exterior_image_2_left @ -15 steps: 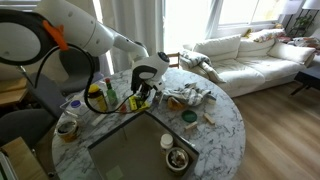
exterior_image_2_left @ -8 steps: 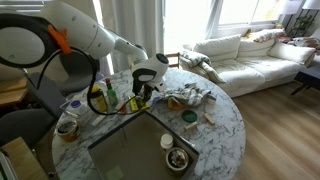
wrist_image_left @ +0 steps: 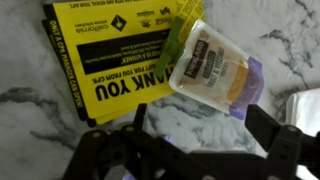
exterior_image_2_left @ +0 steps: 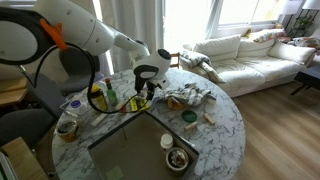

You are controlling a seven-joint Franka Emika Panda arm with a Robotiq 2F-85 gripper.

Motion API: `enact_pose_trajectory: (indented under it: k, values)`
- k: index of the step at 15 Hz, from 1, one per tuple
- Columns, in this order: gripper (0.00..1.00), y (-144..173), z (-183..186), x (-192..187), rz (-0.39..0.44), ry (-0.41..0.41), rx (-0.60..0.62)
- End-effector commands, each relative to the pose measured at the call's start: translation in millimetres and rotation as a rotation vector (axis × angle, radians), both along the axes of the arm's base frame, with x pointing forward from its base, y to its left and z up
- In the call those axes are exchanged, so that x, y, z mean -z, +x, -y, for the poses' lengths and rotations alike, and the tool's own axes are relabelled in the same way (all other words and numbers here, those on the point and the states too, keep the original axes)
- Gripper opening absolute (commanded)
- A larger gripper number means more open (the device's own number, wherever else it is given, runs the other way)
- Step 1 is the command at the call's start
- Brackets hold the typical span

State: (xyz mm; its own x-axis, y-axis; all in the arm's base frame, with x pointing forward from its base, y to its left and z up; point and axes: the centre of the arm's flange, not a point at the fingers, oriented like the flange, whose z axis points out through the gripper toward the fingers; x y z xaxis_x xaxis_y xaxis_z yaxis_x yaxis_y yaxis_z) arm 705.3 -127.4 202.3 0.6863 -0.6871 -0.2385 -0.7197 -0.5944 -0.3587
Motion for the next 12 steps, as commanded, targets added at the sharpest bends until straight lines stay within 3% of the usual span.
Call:
enact_pose_trajectory:
  k: [1, 4, 9, 12]
  values:
    - [1.0, -15, 17, -33, 0.007, -0.028, 0.022]
    - [1.0, -13, 51, -48, 0.018, 0.0, 0.048]
    - [1.0, -3, 95, -45, -0.044, 0.024, 0.034]
    - [0.91, 6, 97, -37, -0.06, 0.031, -0.02]
